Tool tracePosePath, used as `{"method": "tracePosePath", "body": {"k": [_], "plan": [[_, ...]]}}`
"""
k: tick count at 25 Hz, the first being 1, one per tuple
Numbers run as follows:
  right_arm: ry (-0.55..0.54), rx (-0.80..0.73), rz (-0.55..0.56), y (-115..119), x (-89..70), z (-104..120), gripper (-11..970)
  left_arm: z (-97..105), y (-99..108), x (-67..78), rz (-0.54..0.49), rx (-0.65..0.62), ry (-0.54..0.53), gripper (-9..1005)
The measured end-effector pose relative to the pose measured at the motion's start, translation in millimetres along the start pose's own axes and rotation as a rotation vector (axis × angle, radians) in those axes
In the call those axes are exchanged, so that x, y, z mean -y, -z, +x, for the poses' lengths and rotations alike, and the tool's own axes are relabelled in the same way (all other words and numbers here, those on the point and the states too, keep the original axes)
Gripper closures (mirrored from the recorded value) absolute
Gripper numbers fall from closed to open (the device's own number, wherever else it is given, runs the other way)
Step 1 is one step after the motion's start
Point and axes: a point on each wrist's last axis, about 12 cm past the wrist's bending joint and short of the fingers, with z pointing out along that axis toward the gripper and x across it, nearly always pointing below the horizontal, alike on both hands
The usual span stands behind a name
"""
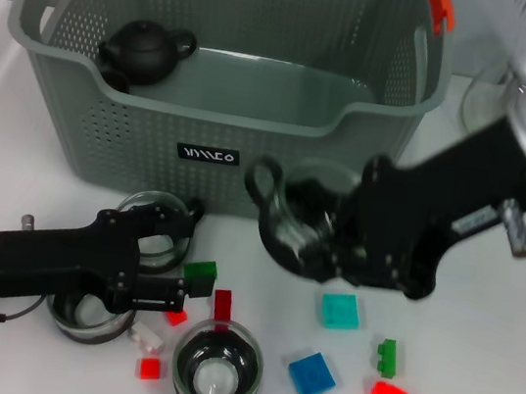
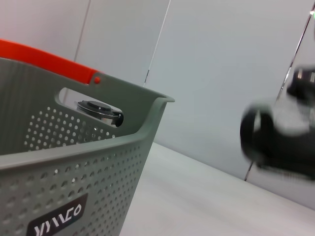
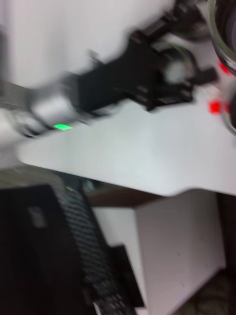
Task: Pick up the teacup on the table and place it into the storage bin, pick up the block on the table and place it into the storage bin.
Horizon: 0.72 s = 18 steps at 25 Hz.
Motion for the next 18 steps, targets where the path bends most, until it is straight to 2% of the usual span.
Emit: {"method": "tracePosePath", "body": {"k": [5, 9, 12, 15, 18], "plan": [[0.050, 0.040, 0.076, 18.9, -4.3, -25.2, 897, -1.4, -0.7, -1.0, 0.000, -0.001, -0.004, 123], [0.053, 0.082, 0.144, 30.5, 3.0, -37.0, 898, -2.7, -1.5, -1.6, 0.003, 0.000, -0.008, 123], [0.039, 0.122, 0.249, 37.4, 15.2, -42.8, 898, -3.1, -1.6, -1.8, 0.004, 0.000, -0.009, 123], [0.000, 0.141, 0.380, 39.5, 34.3, -44.1, 898, -3.9, -1.6, -2.4, 0.004, -0.001, -0.011, 123], [-0.051, 0.149, 0.464, 36.5, 53.9, -44.2, 897, -4.6, -2.0, -2.7, 0.005, 0.000, -0.013, 123]]}}
